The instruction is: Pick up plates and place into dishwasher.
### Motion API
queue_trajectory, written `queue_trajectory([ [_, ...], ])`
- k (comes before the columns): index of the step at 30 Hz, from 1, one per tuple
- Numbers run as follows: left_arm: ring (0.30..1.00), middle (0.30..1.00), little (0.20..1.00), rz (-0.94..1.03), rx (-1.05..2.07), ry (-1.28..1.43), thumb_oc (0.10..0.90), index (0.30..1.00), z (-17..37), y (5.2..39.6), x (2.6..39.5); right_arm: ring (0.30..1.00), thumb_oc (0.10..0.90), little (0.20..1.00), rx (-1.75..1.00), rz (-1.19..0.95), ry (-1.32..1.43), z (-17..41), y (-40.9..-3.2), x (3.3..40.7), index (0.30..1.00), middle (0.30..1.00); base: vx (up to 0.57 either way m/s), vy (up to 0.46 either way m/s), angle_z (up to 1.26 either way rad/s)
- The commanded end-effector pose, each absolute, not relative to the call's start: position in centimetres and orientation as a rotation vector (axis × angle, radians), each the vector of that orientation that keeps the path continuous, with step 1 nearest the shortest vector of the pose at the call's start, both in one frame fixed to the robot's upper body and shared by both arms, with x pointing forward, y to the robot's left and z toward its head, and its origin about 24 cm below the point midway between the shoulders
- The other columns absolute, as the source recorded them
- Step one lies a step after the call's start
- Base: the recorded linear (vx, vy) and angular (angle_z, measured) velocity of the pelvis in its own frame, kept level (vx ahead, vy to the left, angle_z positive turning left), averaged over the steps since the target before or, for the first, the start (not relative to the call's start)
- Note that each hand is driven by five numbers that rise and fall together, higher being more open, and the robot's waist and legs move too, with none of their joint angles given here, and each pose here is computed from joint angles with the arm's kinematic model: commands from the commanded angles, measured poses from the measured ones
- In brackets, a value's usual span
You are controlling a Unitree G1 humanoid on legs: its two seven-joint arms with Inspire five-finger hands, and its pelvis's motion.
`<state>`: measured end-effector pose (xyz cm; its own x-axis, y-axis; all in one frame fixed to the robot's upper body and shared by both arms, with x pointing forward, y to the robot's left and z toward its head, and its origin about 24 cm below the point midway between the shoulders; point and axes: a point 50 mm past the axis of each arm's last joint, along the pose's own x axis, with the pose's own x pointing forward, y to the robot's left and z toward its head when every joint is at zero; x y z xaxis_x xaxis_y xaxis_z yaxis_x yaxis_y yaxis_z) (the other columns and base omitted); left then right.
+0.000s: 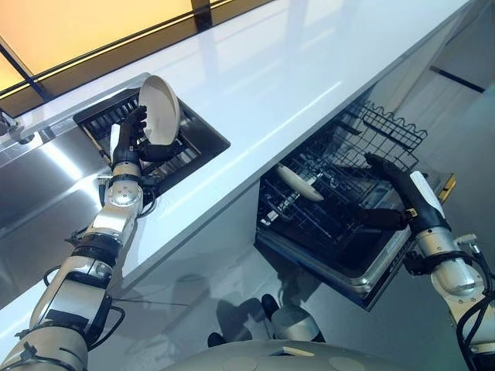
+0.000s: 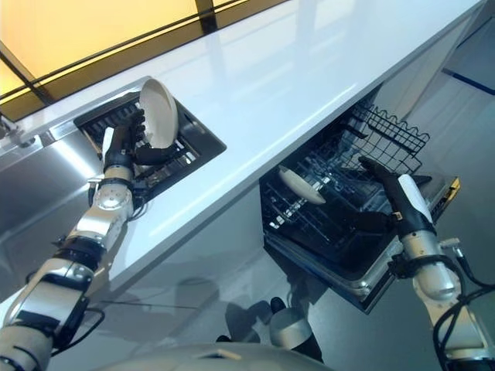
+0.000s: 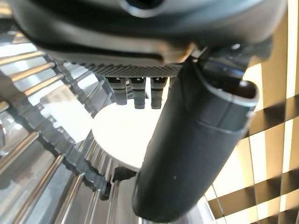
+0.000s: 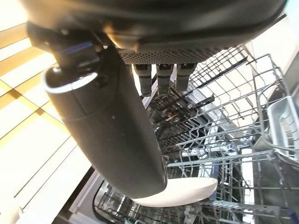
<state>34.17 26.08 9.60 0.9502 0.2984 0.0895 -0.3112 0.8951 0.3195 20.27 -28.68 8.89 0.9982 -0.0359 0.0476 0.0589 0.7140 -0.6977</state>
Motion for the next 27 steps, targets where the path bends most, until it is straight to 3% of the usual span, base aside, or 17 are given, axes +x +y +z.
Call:
queue_trajectory([
  [1, 0.9, 0.9, 0.9, 0.359, 0.354, -0.367, 0.8, 0.9, 18.3, 26.4, 36.3, 0.9, 0.8, 0.9, -0.797, -0.101, -0.222, 13.1, -29.0, 21.6, 0.9, 0.9, 0.07, -0.042, -0.02],
  [27, 0.9, 0.9, 0.9, 0.436, 0.452, -0.278, 0.8, 0.9, 20.6, 27.6, 37.8, 0.9, 0.8, 0.9, -0.773, -0.141, -0.204, 13.1, -28.6, 22.7, 0.9, 0.9, 0.03, -0.014, 0.0],
])
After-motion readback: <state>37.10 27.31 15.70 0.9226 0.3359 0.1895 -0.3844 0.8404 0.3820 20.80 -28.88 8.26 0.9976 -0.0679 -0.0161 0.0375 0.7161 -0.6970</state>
